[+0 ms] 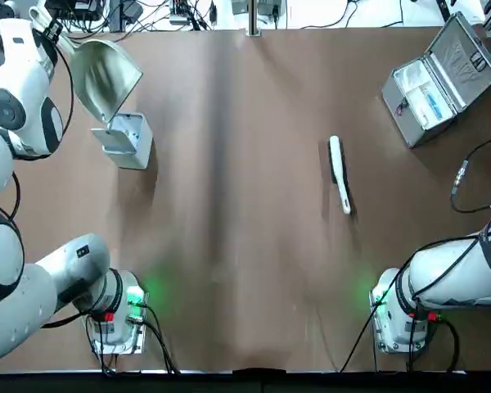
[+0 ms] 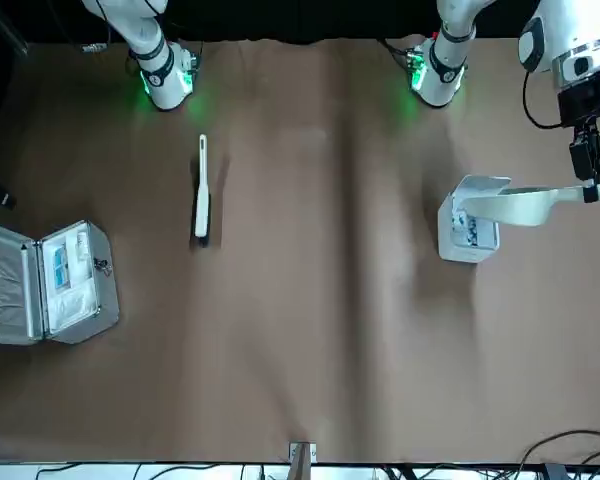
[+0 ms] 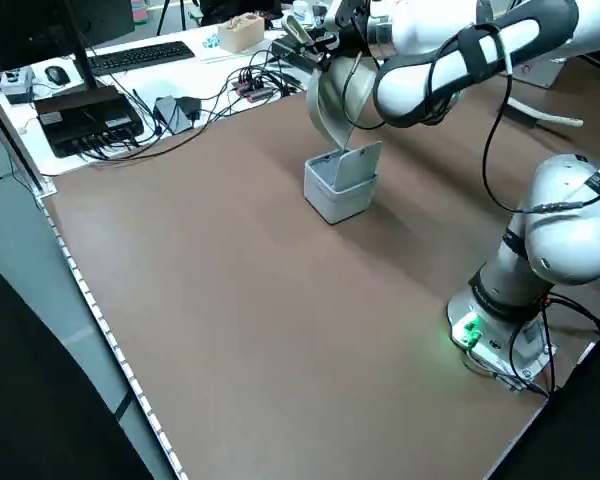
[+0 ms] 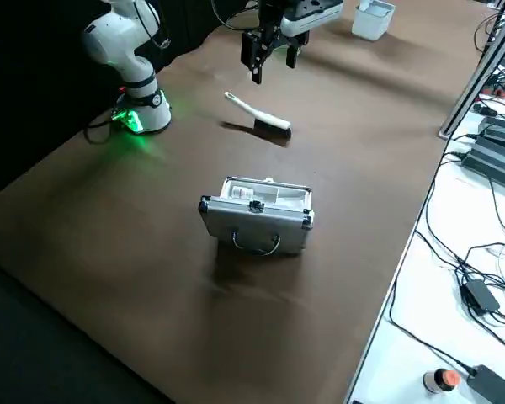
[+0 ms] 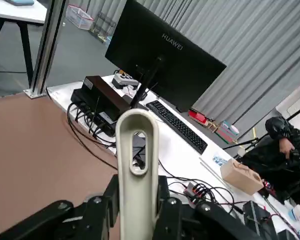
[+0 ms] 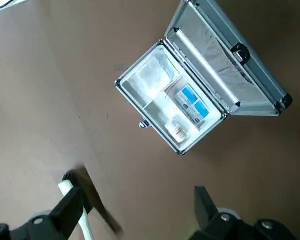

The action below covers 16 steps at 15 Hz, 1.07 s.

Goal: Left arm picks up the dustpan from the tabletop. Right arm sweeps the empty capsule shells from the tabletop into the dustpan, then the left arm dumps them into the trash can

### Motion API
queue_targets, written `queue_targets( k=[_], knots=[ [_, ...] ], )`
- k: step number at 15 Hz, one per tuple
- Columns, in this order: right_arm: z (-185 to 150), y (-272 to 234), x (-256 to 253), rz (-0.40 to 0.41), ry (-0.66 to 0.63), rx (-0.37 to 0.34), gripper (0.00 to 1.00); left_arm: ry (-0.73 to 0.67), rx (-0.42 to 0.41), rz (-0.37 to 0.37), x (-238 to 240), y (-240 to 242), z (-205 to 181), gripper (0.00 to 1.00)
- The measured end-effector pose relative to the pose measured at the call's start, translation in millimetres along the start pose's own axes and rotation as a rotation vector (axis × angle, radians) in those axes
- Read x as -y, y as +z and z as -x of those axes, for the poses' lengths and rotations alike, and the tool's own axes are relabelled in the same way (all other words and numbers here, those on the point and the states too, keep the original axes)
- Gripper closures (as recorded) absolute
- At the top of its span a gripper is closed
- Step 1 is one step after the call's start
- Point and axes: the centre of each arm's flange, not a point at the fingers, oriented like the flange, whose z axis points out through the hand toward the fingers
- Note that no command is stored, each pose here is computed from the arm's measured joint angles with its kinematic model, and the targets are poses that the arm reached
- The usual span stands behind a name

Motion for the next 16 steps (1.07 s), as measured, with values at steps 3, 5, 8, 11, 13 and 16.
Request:
queue_targets(
  k=[3, 5, 8, 11, 13, 16],
  knots=[
    [0.0, 0.0, -0.2, 0.0, 0.0, 0.0, 0.02, -0.037, -0.003, -0.002, -3.5, 0.3, 2.6, 0.67],
    [-0.3, 0.0, -1.5, 0.0, 0.003, 0.0, 0.02, -0.038, -0.004, -0.004, -2.8, 0.3, 2.2, 0.67],
    [-0.6, 0.0, -2.8, -0.001, 0.005, -0.001, 0.02, 0.008, -0.004, -0.004, -3.0, 0.3, 2.4, 0.67],
    [-0.8, -0.1, -3.4, -0.001, 0.006, -0.002, 0.02, 0.034, -0.002, -0.002, -4.5, 0.4, 3.6, 0.67],
    [-1.0, -0.2, -3.7, -0.005, 0.008, -0.002, 0.02, 0.034, -0.001, -0.002, -4.5, 0.6, 4.0, 0.67],
    [-1.3, -0.3, -4.3, -0.03, 0.013, 0.0, 0.02, 0.007, 0.006, -0.03, 6.4, 7.2, 2.5, 0.67]
  ],
)
